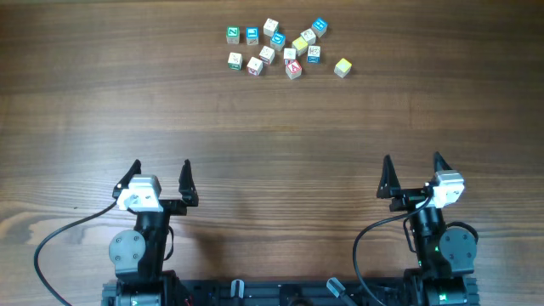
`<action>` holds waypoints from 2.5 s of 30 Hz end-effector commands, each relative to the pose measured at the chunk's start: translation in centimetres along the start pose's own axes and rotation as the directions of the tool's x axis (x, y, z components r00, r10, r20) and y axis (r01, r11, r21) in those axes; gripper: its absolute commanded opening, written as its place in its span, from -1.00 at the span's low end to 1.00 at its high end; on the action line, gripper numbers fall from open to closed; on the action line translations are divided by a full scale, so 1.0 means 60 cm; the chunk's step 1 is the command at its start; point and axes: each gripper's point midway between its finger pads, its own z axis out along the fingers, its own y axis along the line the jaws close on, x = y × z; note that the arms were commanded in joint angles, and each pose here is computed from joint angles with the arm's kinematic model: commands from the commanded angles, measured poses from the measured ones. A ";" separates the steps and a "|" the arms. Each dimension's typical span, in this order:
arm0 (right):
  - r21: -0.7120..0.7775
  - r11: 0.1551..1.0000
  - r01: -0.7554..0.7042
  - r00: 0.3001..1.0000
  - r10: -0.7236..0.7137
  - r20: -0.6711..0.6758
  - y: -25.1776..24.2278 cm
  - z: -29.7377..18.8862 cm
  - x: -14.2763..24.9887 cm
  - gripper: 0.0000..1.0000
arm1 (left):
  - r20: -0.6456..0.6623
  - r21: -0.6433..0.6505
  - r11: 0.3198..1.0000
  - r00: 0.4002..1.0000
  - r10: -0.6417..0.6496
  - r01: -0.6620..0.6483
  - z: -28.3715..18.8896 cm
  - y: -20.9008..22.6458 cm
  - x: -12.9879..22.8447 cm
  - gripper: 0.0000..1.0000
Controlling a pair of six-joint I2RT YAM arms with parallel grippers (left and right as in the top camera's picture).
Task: Form a horizontal line
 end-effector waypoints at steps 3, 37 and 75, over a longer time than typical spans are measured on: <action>-0.014 1.000 0.006 1.000 -0.006 0.005 0.004 0.000 -0.002 0.99 | -0.006 0.026 0.999 1.000 0.022 -0.022 0.000 -0.012 0.005 1.00; -0.014 1.000 0.006 1.000 -0.006 0.005 0.004 0.000 -0.002 0.99 | -0.006 0.026 0.999 1.000 0.021 -0.021 0.000 -0.012 0.005 1.00; -0.014 1.000 0.006 1.000 -0.006 0.005 0.004 0.000 -0.002 0.99 | -0.004 0.020 1.000 1.000 0.022 -0.021 0.000 -0.010 0.004 1.00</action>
